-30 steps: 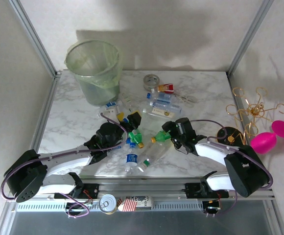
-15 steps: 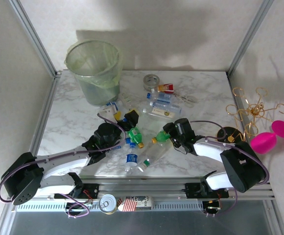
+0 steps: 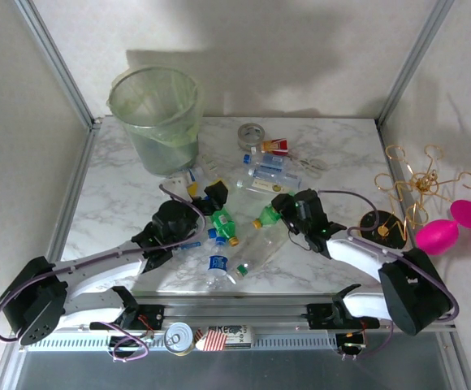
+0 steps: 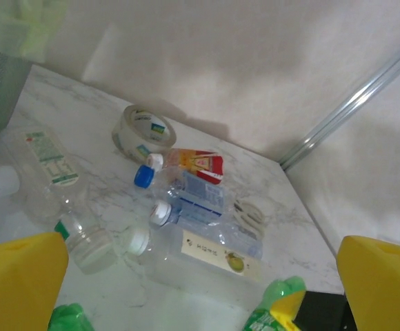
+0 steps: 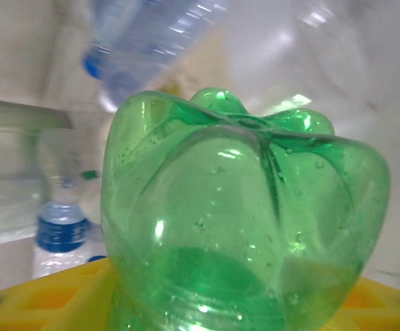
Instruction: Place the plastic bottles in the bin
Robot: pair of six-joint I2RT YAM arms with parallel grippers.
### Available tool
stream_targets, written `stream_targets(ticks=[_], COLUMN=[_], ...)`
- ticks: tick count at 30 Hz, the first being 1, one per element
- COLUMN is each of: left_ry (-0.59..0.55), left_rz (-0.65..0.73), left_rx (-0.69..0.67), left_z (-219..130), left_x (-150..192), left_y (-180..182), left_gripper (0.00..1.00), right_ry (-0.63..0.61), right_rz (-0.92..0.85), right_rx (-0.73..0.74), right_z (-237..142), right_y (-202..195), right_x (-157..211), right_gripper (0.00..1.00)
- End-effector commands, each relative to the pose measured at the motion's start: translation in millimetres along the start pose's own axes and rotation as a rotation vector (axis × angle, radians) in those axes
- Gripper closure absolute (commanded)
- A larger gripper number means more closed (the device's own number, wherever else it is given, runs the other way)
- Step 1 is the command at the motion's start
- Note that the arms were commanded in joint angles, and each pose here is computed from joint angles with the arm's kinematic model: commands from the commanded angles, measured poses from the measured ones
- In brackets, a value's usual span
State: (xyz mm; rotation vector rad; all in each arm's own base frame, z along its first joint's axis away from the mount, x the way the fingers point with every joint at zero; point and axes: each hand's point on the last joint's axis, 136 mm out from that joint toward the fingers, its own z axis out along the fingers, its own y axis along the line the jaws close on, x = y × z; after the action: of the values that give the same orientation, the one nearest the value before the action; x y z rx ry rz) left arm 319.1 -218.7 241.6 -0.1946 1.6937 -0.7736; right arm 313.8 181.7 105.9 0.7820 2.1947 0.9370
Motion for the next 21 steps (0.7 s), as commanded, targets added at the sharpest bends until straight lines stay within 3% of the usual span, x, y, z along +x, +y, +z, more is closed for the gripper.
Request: stream_targets(ticks=[1, 10, 21], left_ry=[0.031, 0.213, 0.327], left_rz=[0.024, 0.096, 0.085], left_rx=[0.167, 0.413, 0.470], left_z=[0, 2, 17], left_x=[-14, 11, 39], left_y=[-35, -77, -86], left_gripper=[0.00, 0.01, 0.00], right_ry=[-0.072, 0.008, 0.144], right_rz=[-0.118, -0.393, -0.443], right_rx=[-0.103, -0.357, -0.602], right_z=[-12, -23, -43], right_y=[44, 138, 187], right_x=[-23, -19, 7], right_gripper=[0.46, 0.47, 0.49])
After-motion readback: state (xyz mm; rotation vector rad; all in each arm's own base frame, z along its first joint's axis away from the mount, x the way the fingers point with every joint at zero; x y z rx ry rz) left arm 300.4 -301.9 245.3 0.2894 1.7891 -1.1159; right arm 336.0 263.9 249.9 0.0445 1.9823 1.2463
